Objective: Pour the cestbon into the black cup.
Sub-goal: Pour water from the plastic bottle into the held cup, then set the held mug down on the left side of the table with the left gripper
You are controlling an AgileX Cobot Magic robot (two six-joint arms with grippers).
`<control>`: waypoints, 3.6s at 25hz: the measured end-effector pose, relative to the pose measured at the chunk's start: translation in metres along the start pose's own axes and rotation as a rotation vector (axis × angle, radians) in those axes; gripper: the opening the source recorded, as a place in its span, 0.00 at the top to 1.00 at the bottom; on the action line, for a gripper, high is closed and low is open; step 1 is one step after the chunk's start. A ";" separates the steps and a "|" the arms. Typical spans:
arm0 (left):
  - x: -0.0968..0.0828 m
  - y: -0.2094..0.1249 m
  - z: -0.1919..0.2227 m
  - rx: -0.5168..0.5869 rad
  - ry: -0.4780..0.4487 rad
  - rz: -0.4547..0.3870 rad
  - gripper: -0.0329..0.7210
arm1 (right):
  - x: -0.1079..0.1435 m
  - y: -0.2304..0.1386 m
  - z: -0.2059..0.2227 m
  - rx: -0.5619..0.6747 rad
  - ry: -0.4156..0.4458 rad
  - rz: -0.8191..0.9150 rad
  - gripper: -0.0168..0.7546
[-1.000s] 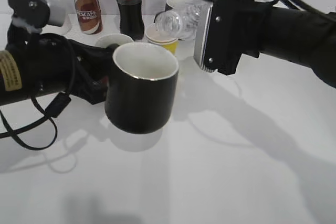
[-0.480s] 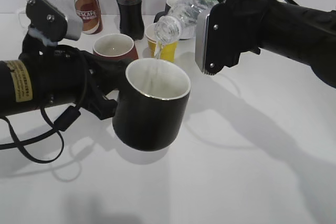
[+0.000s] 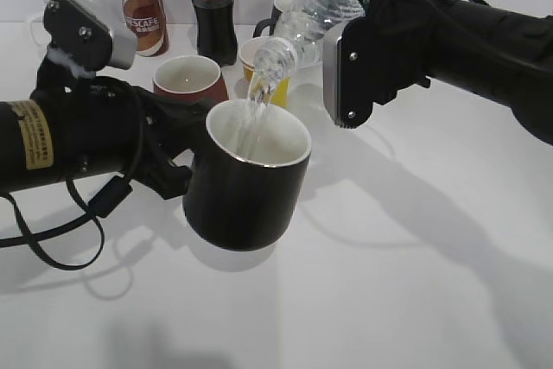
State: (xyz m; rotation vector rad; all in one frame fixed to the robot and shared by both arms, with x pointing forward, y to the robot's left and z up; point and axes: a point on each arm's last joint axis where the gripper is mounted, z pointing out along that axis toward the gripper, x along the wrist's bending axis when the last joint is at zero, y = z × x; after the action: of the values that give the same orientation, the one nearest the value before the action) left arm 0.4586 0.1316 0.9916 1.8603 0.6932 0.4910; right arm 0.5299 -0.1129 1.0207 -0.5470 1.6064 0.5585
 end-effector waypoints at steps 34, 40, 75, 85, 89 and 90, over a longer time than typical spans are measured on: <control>0.001 0.002 0.000 -0.027 0.007 -0.037 0.89 | -0.004 0.007 0.000 -0.077 -0.029 0.116 0.39; 0.003 0.003 -0.001 -0.033 0.015 -0.046 0.89 | 0.002 0.013 -0.001 -0.138 0.063 0.522 0.39; 0.183 -0.075 -0.027 -0.312 0.652 -0.280 0.89 | -0.001 -0.045 -0.023 0.374 -0.034 1.575 0.39; 0.191 -0.116 -0.016 -0.249 0.671 -0.336 0.89 | 0.000 -0.044 -0.023 0.381 -0.027 1.585 0.39; 0.191 -0.118 -0.015 -0.253 0.668 -0.335 0.90 | 0.000 -0.044 -0.023 0.382 -0.027 1.587 0.39; 0.191 -0.118 -0.014 -0.255 0.664 -0.332 0.90 | 0.000 -0.044 -0.023 0.382 -0.027 1.587 0.39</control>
State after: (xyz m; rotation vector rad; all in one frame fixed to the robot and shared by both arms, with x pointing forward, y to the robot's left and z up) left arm 0.5647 0.3021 0.8904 1.2947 1.2866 0.9410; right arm 0.5405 -0.1619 1.0208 1.1714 1.8068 1.3085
